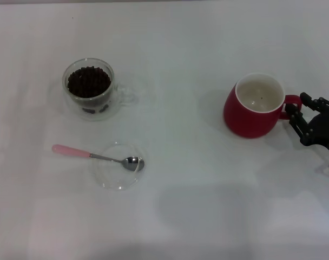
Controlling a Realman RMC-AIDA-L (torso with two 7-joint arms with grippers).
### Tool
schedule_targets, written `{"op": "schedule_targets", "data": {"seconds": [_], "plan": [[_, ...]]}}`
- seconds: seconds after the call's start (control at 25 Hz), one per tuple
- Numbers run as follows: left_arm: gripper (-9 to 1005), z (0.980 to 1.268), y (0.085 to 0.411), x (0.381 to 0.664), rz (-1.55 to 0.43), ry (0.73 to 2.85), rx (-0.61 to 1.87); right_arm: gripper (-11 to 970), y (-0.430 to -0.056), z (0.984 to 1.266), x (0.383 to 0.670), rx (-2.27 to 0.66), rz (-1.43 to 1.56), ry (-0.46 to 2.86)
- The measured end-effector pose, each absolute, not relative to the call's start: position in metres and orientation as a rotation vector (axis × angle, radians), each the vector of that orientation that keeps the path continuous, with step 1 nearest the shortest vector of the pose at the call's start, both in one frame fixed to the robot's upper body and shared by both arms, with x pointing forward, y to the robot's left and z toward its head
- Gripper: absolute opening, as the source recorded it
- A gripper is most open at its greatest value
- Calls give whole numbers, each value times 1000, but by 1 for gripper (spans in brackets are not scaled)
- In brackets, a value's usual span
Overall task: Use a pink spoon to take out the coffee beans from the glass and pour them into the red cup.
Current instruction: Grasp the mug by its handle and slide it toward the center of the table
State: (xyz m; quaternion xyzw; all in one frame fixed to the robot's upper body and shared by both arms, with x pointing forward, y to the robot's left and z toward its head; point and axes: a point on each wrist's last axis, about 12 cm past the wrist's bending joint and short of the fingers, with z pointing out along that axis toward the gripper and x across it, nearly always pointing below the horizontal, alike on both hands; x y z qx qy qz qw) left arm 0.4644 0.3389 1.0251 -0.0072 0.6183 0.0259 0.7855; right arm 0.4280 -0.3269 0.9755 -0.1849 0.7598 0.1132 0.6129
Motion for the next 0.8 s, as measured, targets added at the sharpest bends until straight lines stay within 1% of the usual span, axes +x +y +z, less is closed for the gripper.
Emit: {"op": "schedule_targets", "data": {"seconds": [0.12,0.56,0.8], "plan": [[684,1025,339,465,55,1333,-15,359,-327,976,429,-429,261,1750],[684,1026,339,467,54,1331,-12,183,-320,977,429,-500,298,1728],[684,1027,339,468,54,1329,-11,158,-313,979,429,-549,355,1711]]}}
